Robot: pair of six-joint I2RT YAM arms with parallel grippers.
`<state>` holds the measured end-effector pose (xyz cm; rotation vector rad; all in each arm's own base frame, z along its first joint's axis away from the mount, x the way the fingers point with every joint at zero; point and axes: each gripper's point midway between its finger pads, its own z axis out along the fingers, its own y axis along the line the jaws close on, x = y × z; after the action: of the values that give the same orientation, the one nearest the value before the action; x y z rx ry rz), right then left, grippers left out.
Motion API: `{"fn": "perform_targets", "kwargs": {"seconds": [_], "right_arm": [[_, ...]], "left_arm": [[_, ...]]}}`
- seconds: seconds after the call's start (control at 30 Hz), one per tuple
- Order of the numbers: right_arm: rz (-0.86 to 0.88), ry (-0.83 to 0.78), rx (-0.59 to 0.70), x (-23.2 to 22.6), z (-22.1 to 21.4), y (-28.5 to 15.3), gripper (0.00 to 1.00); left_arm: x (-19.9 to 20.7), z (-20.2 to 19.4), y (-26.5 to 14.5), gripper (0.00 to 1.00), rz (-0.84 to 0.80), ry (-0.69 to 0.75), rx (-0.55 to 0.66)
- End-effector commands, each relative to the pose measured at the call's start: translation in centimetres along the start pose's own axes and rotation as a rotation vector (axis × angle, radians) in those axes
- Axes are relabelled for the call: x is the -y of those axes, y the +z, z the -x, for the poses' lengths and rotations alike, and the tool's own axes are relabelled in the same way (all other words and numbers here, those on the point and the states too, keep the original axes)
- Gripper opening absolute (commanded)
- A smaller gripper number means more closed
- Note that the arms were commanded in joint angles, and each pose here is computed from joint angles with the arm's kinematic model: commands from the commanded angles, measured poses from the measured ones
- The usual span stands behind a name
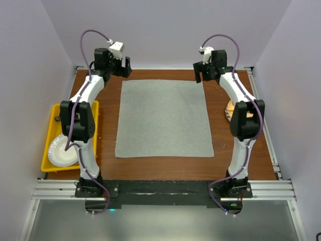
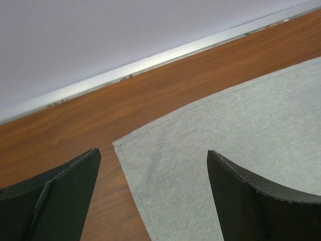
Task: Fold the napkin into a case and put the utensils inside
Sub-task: Pick up the flattened napkin from the center of the board.
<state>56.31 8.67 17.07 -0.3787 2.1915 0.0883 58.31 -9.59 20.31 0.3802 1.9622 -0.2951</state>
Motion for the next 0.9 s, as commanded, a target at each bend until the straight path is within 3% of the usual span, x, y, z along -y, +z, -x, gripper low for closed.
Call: {"fn": "perform_targets", "kwargs": {"seconds": [0.0, 0.1, 0.2, 0.37, 0.43, 0.57, 0.87], "right_arm": [[-0.042, 0.095, 0.046, 1.7, 0.8, 2.7, 0.81], [-0.063, 0.127, 0.011, 2.9, -0.9, 5.5, 0.72], [-0.076, 0.147, 0.014, 3.9, -1.1, 7.0, 0.64], [-0.085, 0.156, 0.028, 4.2, -1.9, 9.7, 0.51], [-0.085, 0.161, 0.029, 4.3, -2.0, 10.3, 0.51], [-0.097, 0.168, 0.021, 4.5, -2.8, 11.7, 0.5], [-0.099, 0.188, -0.015, 4.4, -5.2, 13.9, 0.38]], "left_arm": [[-2.7, 0.4, 1.6, 0.76, 0.062, -0.122, 0.07], [-4.2, -2.2, 3.6, 0.51, 0.1, -0.15, 0.013], [-5.5, -4.0, 4.8, 0.43, 0.132, -0.156, -0.01], [-6.3, -6.6, 6.5, 0.4, 0.146, -0.168, -0.056], [-6.6, -6.7, 6.9, 0.35, 0.151, -0.171, -0.064], [-7.1, -8.3, 7.7, 0.35, 0.164, -0.183, -0.092], [-7.3, -9.9, 8.3, 0.36, 0.163, -0.192, -0.122]]}}
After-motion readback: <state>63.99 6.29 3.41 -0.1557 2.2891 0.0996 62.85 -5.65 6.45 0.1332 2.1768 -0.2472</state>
